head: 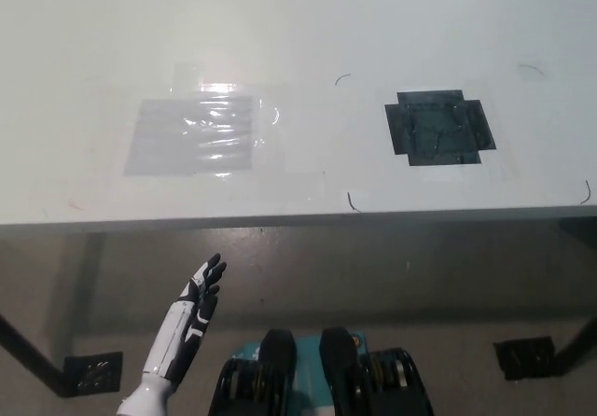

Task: A soft sponge is kept on the balc marked spot on the table infront of the robot and it uses its right hand fist to press down on it and drrags it across the table in a back and forth manner twice to clean it

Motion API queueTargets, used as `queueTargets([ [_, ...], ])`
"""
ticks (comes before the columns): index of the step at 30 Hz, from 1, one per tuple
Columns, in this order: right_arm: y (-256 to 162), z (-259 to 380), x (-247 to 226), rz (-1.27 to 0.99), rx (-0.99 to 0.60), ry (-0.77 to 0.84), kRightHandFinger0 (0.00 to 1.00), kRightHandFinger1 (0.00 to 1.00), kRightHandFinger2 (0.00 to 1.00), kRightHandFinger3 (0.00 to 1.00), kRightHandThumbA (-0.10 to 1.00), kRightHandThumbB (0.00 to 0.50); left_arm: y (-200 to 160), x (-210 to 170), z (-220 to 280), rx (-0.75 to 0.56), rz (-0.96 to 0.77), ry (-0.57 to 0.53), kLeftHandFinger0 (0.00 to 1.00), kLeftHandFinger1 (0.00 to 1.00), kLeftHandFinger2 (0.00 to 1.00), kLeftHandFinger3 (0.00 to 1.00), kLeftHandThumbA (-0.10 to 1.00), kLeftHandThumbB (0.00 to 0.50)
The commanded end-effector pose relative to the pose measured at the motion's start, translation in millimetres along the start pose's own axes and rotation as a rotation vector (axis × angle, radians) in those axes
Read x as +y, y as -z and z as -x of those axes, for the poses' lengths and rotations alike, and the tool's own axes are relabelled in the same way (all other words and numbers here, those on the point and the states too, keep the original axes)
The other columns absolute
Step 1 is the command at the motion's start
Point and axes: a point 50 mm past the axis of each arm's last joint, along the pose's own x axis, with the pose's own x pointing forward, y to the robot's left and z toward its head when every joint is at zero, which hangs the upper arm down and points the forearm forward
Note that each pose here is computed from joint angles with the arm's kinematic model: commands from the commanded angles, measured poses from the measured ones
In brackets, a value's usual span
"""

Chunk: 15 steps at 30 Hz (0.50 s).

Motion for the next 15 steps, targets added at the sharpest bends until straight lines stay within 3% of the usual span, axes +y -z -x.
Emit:
queueTargets([
  [1,12.4,4.2,-7.2,-0.044,0.047,0.029,0.0,0.05,0.49,0.62,1.0,0.0,-6.1,5.6,-3.5,-0.057,-0.018,-0.017,1.0,1.0,1.0,1.0,1.0,0.033],
  [4,14.3,3.8,10.1,-0.035,0.025,0.003,0.05,0.07,0.48,0.59,1.0,0.0,-6.6,5.4,-3.6,-0.051,-0.017,-0.009,1.0,1.0,1.0,1.0,1.0,0.045],
  [7,17.0,3.0,38.1,-0.017,0.032,-0.051,0.0,0.02,0.45,0.53,1.0,0.023,-6.3,4.6,-3.1,-0.046,-0.021,-0.007,1.0,1.0,1.0,1.0,1.0,0.05],
  [8,18.8,3.3,52.7,-0.01,0.033,-0.077,0.0,0.06,0.49,0.54,1.0,0.061,-6.2,4.4,-2.4,-0.044,-0.022,-0.008,1.0,1.0,1.0,1.0,1.0,0.055],
  [9,19.3,3.3,66.5,-0.009,0.041,-0.096,0.0,0.1,0.52,0.57,1.0,0.067,-6.0,4.3,-2.7,-0.045,-0.023,-0.006,1.0,1.0,1.0,1.0,1.0,0.049],
  [11,19.2,4.6,94.9,-0.054,0.036,-0.151,0.0,0.08,0.49,0.53,1.0,0.06,-5.6,4.3,-4.1,-0.051,-0.028,-0.003,1.0,1.0,1.0,1.0,1.0,0.046],
  [13,19.8,8.0,125.6,-0.03,0.022,-0.199,0.0,0.06,0.45,0.4,1.0,0.063,-5.7,4.8,-4.3,-0.053,-0.029,0.002,1.0,1.0,1.0,1.0,1.0,0.042],
  [15,19.9,12.3,155.9,-0.045,0.03,-0.252,0.0,0.04,0.41,0.35,1.0,0.071,-5.4,4.9,-4.9,-0.062,-0.032,0.004,1.0,1.0,1.0,1.0,1.0,0.029],
])
